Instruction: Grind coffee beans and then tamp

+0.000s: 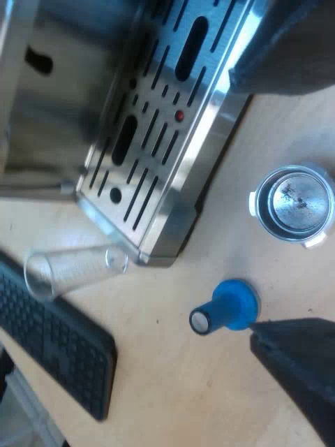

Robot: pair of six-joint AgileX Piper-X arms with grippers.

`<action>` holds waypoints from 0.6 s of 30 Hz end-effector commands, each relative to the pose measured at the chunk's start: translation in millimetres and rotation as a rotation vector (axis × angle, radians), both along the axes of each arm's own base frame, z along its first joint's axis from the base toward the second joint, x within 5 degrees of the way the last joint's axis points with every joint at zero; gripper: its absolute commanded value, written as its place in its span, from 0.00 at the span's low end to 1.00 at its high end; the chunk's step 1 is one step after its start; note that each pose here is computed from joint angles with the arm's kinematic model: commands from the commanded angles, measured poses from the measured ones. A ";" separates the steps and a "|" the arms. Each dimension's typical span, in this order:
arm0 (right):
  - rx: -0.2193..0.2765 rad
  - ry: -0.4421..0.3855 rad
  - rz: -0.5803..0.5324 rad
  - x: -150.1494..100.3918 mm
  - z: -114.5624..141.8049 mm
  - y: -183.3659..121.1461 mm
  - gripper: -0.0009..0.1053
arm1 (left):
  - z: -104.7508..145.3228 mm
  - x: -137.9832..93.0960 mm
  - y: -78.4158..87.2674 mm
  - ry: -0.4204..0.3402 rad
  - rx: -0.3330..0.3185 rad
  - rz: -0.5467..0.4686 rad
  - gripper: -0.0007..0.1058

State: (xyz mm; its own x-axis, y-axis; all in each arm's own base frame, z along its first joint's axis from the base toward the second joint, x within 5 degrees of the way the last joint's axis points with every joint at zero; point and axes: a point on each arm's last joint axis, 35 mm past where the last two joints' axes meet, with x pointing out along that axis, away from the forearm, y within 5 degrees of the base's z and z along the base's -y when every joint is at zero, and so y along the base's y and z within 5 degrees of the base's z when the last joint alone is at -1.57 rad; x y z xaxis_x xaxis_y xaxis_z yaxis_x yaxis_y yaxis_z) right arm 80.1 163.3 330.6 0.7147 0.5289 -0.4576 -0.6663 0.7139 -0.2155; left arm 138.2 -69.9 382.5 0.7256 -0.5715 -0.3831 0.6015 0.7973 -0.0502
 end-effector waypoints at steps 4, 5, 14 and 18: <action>0.020 0.079 -0.070 39.0 13.7 -5.0 0.65 | 3.8 -2.2 0.4 0.005 -0.024 0.002 0.69; 0.032 0.097 -0.089 47.8 14.9 -8.6 0.65 | 3.8 -2.2 0.4 0.010 -0.031 0.005 0.69; 0.013 0.149 -0.292 82.9 10.0 -46.0 0.65 | 5.8 6.2 18.0 0.009 -0.067 0.142 0.69; -0.030 0.181 -0.334 85.3 5.5 -55.3 0.65 | 5.9 10.6 32.7 0.009 -0.075 0.227 0.69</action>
State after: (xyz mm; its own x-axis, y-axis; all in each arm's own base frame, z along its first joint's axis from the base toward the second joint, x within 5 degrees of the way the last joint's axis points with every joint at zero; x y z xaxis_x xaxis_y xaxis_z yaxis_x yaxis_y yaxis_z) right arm 166.2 108.4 332.1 0.7515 0.2560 -0.6080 -0.4137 0.9008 -0.1322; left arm 149.4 -40.4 384.0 0.8232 -0.4255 -0.3758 0.4163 0.9026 -0.1099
